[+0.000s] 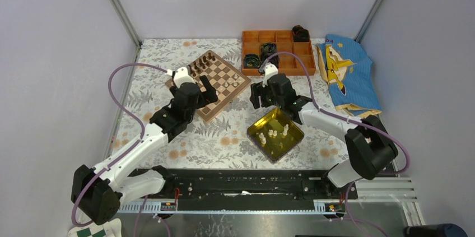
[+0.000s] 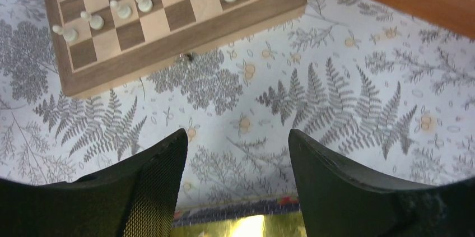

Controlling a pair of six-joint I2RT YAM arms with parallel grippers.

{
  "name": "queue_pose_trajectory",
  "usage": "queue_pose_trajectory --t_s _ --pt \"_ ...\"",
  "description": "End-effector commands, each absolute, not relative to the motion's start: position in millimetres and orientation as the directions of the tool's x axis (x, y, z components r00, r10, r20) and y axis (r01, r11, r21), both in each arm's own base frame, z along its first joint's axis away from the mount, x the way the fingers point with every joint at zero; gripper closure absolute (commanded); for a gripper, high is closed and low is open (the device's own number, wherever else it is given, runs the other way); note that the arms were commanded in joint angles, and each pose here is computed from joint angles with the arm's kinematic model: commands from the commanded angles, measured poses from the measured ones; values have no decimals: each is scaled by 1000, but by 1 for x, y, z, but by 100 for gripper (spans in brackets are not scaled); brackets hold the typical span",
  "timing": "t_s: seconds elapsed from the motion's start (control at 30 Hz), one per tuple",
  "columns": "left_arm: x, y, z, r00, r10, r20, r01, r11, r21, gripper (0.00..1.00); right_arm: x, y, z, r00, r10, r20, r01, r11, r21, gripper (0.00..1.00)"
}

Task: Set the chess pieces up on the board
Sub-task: Pick up the chess piece from the storage box.

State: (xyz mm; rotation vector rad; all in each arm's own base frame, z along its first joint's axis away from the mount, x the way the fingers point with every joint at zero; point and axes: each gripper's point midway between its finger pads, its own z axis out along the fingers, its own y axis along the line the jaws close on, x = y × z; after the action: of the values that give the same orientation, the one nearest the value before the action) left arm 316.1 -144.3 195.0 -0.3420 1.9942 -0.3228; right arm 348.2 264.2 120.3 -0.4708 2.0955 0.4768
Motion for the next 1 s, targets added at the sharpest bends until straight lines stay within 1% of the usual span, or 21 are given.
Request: queue_pose_trajectory --t_s 0.0,0.47,0.7,0.97 --pt "308 -145 195 -420 -395 -817 -81 913 -400 1 329 250 126 -537 -136 -833 -448 882 145 27" --pt "302 -149 200 -417 -410 -811 -48 901 -431 1 252 235 91 -640 -216 -738 -455 880 137 30" --pt "302 -151 197 -421 -410 -809 -46 900 -433 1 234 234 83 -651 -252 -716 -472 873 121 34" --pt "303 -152 195 -425 -410 -807 -47 900 -433 1 225 235 78 -656 -285 -699 -483 870 99 37"
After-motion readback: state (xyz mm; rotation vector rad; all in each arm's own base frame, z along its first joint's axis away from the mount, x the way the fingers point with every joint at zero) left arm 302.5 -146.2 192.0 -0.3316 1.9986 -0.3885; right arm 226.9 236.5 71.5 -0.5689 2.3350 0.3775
